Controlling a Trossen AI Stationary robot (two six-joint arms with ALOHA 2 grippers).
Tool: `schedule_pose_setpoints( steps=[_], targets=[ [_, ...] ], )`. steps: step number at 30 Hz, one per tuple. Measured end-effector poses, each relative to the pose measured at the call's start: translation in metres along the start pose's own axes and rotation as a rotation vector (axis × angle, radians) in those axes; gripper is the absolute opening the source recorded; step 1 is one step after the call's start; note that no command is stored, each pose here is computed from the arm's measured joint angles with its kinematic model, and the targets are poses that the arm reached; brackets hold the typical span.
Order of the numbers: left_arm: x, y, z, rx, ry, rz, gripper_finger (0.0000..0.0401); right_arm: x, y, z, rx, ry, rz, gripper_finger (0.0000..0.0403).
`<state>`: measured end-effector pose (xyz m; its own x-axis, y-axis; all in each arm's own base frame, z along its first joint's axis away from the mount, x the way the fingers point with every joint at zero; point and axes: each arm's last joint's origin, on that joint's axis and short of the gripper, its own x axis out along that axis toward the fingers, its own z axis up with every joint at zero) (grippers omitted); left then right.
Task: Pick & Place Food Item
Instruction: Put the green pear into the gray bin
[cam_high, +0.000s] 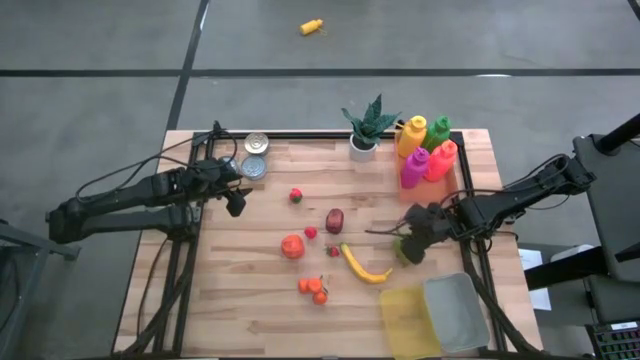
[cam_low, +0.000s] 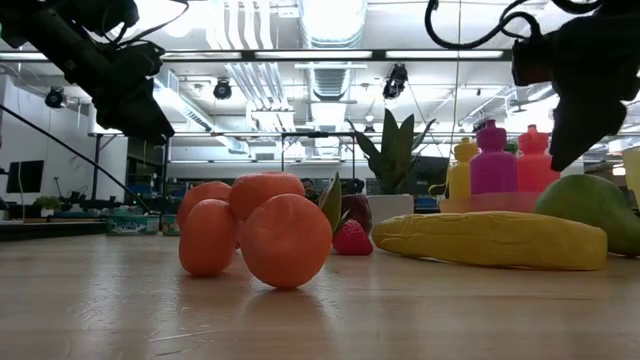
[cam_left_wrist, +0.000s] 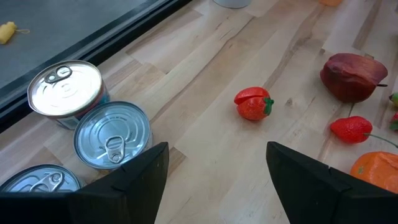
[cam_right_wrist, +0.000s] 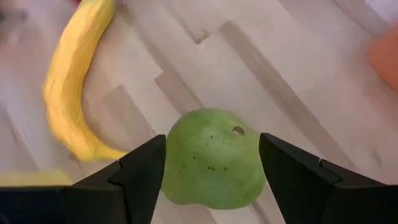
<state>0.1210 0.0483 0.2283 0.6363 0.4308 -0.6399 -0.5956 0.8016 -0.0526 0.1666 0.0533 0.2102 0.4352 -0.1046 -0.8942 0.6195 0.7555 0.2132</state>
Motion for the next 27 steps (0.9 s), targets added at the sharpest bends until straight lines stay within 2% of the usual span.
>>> schedule_pose_setpoints(
  steps=[3, 6, 13, 16, 20, 27],
  targets=[
    [0.0, 0.0, 0.0, 0.0, 0.0, 0.0, 0.0275, -0.0007, -0.0026, 0.0, 0.18, -0.024, -0.041, 0.0253],
    [0.0, 0.0, 0.0, 0.0, 0.0, 0.0, 0.0275, -0.0008, -0.0027, 0.0, 0.274, -0.028, -0.042, 0.0273],
    [0.0, 0.0, 0.0, 0.0, 0.0, 0.0, 0.0275, -0.0007, -0.0028, -0.0001, 0.33, -0.029, -0.041, 0.0355],
    [0.0, 0.0, 0.0, 0.0, 0.0, 0.0, 0.0275, 0.0001, -0.0033, -0.0006, 0.366, -0.028, -0.043, 0.0376],
    [0.0, 0.0, 0.0, 0.0, 0.0, 0.0, 0.0275, 0.0004, -0.0035, -0.0011, 0.42, -0.023, -0.042, 0.0381],
    [0.0, 0.0, 0.0, 0.0, -0.001, 0.0, 0.0275, 0.0041, -0.005, -0.0037, 0.42, -0.003, -0.05, 0.0382]
  ],
)
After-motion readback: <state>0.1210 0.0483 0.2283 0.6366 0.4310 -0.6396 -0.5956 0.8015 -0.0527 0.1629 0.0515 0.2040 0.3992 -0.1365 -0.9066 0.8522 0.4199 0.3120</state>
